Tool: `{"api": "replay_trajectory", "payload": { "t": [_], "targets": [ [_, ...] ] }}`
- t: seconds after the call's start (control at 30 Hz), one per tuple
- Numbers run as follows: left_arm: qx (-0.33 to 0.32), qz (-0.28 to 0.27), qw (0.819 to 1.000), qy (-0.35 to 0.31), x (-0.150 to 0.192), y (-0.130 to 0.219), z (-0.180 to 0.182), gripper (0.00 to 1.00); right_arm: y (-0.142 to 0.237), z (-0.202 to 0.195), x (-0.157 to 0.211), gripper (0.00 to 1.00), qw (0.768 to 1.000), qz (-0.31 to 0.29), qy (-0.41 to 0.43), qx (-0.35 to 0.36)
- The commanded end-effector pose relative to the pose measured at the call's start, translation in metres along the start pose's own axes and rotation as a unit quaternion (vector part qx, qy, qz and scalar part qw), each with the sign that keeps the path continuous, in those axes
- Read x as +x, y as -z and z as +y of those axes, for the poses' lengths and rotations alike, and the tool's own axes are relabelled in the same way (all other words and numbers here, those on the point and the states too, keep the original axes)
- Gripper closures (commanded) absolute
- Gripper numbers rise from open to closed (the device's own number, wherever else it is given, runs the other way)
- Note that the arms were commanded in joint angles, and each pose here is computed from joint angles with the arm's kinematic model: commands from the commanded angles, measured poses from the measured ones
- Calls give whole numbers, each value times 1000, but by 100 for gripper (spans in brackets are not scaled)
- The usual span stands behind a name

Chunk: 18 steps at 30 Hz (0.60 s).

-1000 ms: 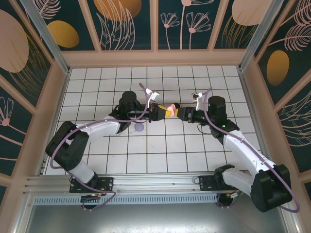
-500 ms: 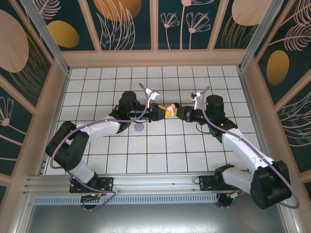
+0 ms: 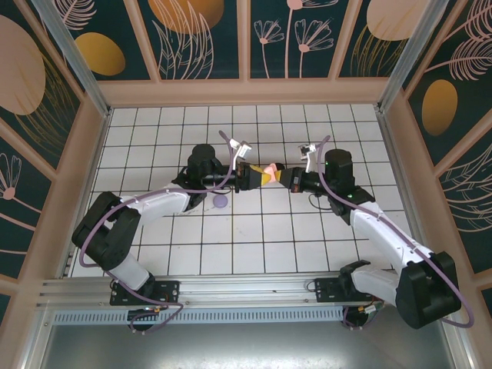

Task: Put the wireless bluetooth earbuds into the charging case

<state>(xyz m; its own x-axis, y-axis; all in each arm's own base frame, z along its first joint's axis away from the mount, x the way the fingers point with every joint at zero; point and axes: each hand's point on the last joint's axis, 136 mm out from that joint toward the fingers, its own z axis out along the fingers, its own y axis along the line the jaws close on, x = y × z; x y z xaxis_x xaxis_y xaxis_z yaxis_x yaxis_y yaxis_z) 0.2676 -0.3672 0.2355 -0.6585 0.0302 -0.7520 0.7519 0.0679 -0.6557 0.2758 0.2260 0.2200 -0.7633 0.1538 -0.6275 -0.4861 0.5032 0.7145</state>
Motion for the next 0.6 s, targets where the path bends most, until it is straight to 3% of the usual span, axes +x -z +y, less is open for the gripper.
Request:
{"api": "replay_trajectory", "payload": {
  "t": [0.0,0.13,0.33,0.57],
  "targets": [
    [-7,-11,1000,-10,-3,0,-2,80,4,18,-23,100,999,-32,26,-8],
    [-59,-34,998,-16,-7,5,15,53,7,1,-25,100,998,-35,26,45],
    [-119,-36,991,-52,-22,25,30,31,15,-32,-22,100,988,-19,39,150],
    [-139,85,980,-111,-19,29,30,18,12,-39,-14,100,978,29,102,181]
  ]
}}
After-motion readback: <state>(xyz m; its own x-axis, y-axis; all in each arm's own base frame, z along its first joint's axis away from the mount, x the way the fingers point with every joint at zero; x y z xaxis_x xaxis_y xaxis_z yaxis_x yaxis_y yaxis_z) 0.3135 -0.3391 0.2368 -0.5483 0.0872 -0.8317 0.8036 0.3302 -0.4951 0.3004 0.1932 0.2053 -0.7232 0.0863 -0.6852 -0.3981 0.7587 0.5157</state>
